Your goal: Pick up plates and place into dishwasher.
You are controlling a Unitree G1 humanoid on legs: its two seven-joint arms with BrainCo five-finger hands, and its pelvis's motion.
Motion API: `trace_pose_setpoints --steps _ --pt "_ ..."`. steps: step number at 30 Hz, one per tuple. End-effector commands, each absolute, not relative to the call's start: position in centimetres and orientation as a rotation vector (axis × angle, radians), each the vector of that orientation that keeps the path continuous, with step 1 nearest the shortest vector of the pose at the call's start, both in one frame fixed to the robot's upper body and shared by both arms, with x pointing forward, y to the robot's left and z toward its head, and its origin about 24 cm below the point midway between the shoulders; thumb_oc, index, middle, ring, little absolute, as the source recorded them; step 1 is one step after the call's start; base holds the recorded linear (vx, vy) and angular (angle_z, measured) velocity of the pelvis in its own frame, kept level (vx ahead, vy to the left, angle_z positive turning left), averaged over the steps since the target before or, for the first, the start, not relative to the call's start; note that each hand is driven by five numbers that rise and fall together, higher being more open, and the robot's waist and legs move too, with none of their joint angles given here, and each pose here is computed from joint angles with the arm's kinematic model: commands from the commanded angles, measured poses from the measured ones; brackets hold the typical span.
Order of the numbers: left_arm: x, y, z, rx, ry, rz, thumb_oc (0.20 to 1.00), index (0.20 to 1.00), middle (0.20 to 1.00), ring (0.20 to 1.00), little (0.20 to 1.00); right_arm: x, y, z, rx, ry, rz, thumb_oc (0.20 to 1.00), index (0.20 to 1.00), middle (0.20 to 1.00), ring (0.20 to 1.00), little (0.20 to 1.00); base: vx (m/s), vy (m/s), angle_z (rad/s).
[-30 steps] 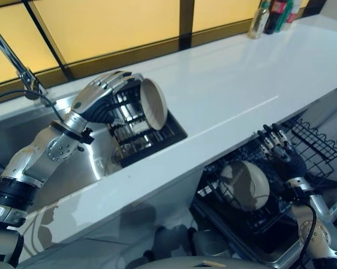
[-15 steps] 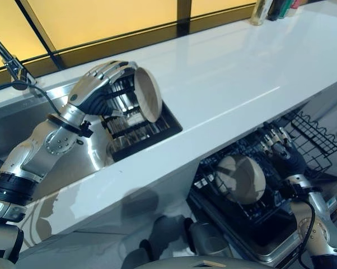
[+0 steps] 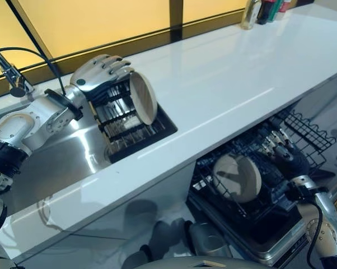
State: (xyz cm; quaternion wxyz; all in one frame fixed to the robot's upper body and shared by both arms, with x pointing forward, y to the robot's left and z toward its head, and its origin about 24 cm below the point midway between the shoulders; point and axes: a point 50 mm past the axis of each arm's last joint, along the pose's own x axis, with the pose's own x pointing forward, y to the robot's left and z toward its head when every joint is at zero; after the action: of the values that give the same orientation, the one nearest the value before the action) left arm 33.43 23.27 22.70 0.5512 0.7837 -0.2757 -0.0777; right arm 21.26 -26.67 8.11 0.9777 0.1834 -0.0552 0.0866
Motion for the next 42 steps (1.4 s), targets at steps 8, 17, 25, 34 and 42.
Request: trace_pose_setpoints --steps 8,17,25,34,42 --pt "34.6 24.3 24.0 1.886 -0.675 -0.011 1.000 1.000 1.000 1.000 1.000 21.0 -27.7 9.8 0.321 -0.193 0.193 1.000 1.000 1.000 1.000 1.000 0.06 -0.019 -0.04" --pt "34.7 25.5 22.0 2.093 -0.619 -0.076 1.000 1.000 1.000 1.000 1.000 20.3 -28.6 9.8 0.299 -0.164 0.191 1.000 1.000 1.000 1.000 1.000 0.09 -0.015 -0.04" --pt "35.6 24.9 21.8 2.188 -0.542 -0.137 1.000 1.000 1.000 1.000 1.000 19.9 -28.9 9.9 0.292 -0.164 0.175 1.000 1.000 1.000 1.000 1.000 0.04 -0.043 -0.01" --pt "37.0 26.6 20.7 2.302 -0.331 -0.117 0.200 0.200 0.200 0.200 0.200 20.0 -29.4 9.9 0.276 -0.162 0.160 1.000 1.000 1.000 1.000 1.000 0.02 -0.045 -0.06" --pt "36.5 27.6 20.2 2.341 -0.367 -0.105 0.200 0.200 0.200 0.200 0.200 19.0 -29.7 9.2 0.286 -0.147 0.169 1.000 1.000 1.000 1.000 1.000 0.02 -0.017 -0.07"
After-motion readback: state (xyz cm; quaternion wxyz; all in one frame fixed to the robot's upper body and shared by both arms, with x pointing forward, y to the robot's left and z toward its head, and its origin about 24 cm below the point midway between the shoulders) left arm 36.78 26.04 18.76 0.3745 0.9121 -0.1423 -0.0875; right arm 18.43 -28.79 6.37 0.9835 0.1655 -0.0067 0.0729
